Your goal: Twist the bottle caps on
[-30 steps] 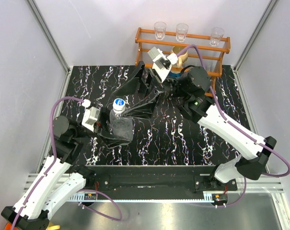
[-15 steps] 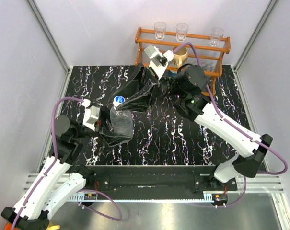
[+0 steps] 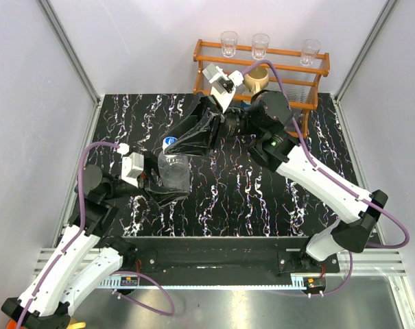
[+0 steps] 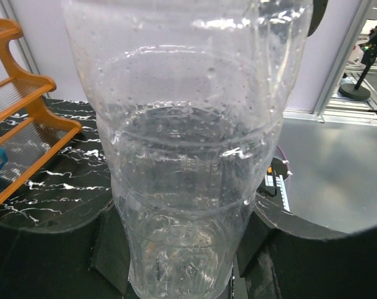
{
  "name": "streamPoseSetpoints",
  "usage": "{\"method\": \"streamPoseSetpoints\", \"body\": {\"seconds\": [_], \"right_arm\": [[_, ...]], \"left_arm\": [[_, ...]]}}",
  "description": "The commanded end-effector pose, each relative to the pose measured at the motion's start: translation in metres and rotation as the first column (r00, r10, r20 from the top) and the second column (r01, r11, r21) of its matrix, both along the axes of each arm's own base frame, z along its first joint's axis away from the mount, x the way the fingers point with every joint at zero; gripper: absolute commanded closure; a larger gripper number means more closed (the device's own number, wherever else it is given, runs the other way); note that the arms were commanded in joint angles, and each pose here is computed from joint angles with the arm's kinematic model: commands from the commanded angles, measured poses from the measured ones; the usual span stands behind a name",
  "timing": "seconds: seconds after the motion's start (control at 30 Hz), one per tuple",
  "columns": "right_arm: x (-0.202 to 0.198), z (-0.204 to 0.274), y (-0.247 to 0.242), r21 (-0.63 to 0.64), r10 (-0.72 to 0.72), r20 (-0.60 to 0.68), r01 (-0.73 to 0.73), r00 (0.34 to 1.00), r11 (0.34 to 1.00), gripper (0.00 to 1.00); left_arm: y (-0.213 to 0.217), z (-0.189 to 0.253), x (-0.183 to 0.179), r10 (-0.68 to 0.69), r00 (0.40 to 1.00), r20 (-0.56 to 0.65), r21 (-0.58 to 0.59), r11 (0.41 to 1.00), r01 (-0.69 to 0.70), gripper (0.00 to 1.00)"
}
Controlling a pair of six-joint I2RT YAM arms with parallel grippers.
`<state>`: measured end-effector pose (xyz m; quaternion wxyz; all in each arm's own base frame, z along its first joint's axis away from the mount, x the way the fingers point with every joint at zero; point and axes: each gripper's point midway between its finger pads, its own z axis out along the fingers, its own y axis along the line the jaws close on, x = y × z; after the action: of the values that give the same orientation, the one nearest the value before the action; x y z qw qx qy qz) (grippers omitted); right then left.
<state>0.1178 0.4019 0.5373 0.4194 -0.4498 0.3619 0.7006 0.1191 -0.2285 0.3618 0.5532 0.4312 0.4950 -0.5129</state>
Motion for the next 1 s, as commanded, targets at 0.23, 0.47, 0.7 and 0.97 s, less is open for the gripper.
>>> {"method": "streamPoseSetpoints", "body": {"seconds": [0.23, 0.47, 0.7, 0.97], "right_arm": [[0.0, 0.011, -0.01, -0.018, -0.079, 0.069, 0.08, 0.995, 0.997, 0.86], [0.007, 0.006, -0.014, -0.057, -0.154, 0.127, 0.163, 0.98, 0.985, 0.91], [0.006, 0.011, -0.018, -0.064, -0.169, 0.149, 0.18, 0.974, 0.982, 0.94], [0.005, 0.013, -0.018, -0.061, -0.164, 0.155, 0.176, 0.974, 0.983, 0.96]], "left_arm": [[0.012, -0.003, 0.04, 0.245, 0.97, -0.012, 0.016, 0.97, -0.244, 0.54], [0.014, -0.013, 0.048, 0.29, 0.954, -0.069, 0.033, 0.957, -0.289, 0.54], [0.018, -0.021, 0.054, 0.331, 0.938, -0.104, 0.063, 0.943, -0.326, 0.54], [0.018, -0.032, 0.055, 0.338, 0.931, -0.136, 0.091, 0.94, -0.329, 0.53]]}}
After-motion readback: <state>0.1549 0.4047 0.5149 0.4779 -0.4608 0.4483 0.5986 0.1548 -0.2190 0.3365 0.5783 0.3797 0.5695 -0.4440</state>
